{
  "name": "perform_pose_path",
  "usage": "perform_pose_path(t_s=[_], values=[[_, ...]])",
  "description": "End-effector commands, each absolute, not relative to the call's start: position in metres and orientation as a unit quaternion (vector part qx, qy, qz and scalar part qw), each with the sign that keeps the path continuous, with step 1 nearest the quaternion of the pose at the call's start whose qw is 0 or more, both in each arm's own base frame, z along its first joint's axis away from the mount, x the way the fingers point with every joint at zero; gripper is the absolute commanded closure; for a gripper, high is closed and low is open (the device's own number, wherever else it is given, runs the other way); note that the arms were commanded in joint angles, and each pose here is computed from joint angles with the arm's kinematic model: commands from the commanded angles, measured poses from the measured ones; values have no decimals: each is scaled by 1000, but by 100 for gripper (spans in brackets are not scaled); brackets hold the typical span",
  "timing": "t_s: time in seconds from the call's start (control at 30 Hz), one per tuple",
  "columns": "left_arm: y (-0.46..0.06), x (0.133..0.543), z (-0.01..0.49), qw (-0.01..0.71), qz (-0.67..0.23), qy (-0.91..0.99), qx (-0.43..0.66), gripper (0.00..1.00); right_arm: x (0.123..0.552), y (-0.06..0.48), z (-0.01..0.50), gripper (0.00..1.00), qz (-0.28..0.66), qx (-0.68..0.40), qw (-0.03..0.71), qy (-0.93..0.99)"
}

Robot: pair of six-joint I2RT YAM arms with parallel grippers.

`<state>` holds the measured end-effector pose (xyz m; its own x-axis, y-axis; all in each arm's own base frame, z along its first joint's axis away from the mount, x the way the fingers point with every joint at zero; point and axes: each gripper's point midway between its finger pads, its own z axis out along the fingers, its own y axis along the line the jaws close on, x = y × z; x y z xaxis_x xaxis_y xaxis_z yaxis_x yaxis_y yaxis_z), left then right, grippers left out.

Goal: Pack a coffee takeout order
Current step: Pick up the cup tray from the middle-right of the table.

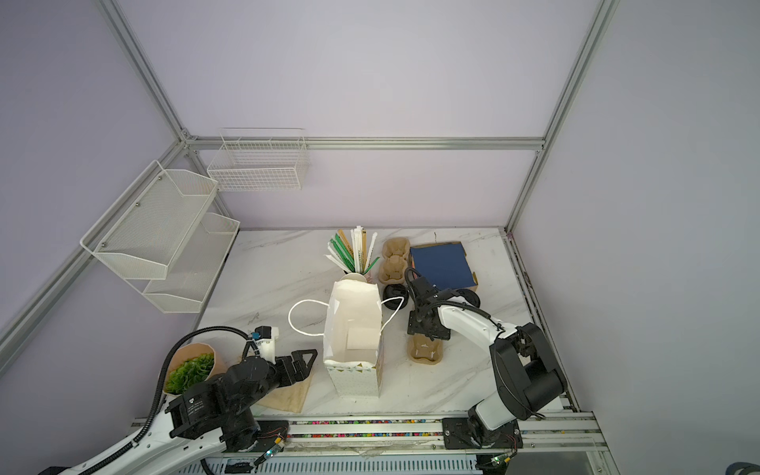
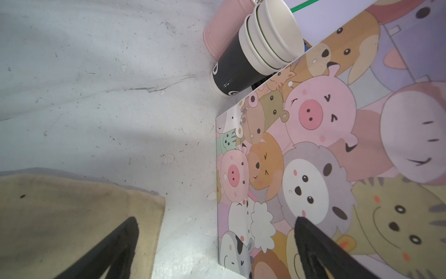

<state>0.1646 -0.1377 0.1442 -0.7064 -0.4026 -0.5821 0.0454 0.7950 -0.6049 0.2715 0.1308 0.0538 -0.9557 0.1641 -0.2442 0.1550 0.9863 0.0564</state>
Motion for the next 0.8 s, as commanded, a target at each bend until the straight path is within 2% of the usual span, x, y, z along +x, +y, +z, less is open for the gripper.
perform_pose_path(t_s=[0.0, 0.3, 0.47, 0.77], values=[[-149, 165, 163, 366, -352, 854, -114, 0, 270, 125, 54, 23, 0, 84, 125, 989], [-168, 155, 143, 309, -388, 860, -119, 0, 273, 126, 70, 25, 10, 82, 141, 986], [-168, 153, 141, 306, -388, 862, -115, 0, 275, 127, 84, 25, 14, 82, 151, 985], [-181, 146, 125, 265, -407, 866, -117, 0, 286, 124, 137, 25, 17, 85, 196, 977]])
